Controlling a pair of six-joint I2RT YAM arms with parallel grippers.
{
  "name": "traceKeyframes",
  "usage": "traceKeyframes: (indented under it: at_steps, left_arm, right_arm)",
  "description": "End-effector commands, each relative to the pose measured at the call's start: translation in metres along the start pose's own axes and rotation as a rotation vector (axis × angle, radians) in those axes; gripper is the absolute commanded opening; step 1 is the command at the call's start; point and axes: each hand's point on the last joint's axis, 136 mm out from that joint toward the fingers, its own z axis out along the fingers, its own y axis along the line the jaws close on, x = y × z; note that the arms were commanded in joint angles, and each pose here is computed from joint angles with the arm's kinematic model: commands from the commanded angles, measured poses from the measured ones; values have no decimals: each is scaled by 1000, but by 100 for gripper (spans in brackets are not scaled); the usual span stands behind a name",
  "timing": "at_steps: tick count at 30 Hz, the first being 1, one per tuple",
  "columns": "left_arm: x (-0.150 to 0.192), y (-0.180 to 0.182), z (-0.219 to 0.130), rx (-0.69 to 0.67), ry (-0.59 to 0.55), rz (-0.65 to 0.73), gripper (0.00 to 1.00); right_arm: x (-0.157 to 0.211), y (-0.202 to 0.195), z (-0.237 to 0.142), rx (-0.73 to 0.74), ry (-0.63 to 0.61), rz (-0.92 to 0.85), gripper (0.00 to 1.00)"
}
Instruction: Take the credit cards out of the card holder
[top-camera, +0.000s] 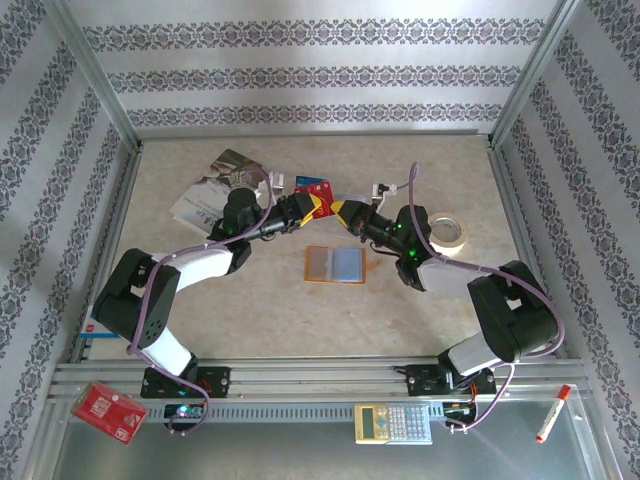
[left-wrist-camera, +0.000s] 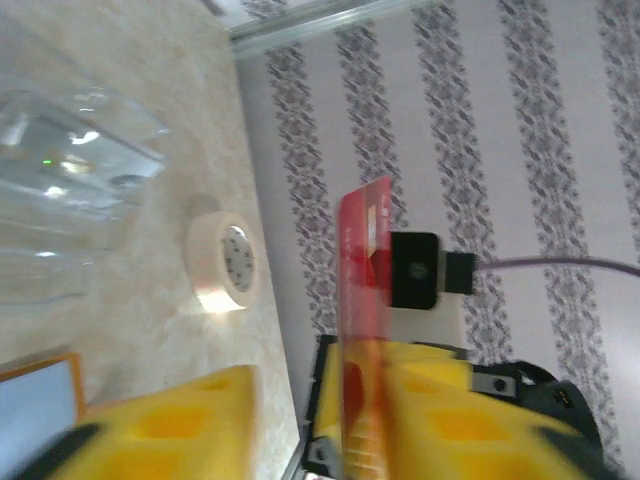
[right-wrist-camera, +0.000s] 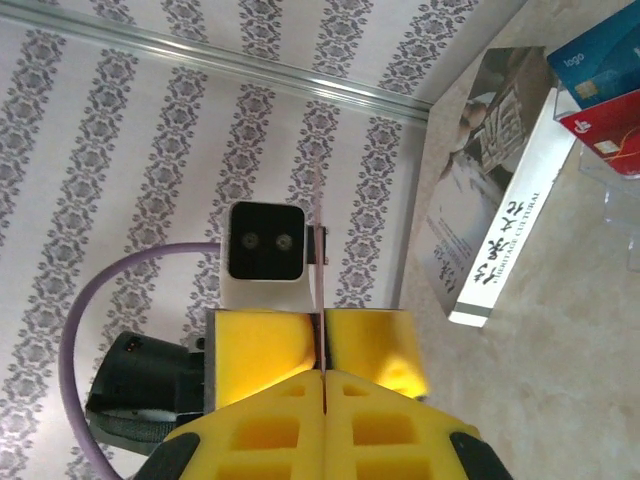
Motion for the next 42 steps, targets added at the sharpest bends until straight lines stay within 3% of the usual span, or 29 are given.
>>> traceKeyframes:
  at_steps: [1, 8, 11, 13, 21, 27, 36, 42]
  left_arm:
    - [-15, 35, -27, -149, -89, -8, 64]
    - [-15, 105, -92, -604, -125, 52, 89]
    - [-19, 114, -113, -724, -129, 94, 99]
    - [-22, 117, -121, -764, -119, 109, 100]
    - [-33, 114, -129, -743, -103, 112, 100]
    - [-33, 115, -128, -717, -78, 94, 100]
    - [-28, 115, -121, -675, -50, 53, 100]
    - [-24, 118, -115, -648, -25, 16, 100]
  right_arm:
    - [2, -8, 6, 54, 55, -146, 0]
    - [19, -50, 3, 339, 276, -457, 0]
    - [16, -55, -3, 455, 349, -634, 0]
    - [11, -57, -4, 507, 410, -740, 0]
    - [-11, -60, 20, 543, 619, -1037, 0]
    - [-32, -46, 49, 470, 673, -1250, 0]
    - [-42, -49, 74, 349, 802, -1429, 0]
    - [-49, -58, 83, 310, 826, -1487, 0]
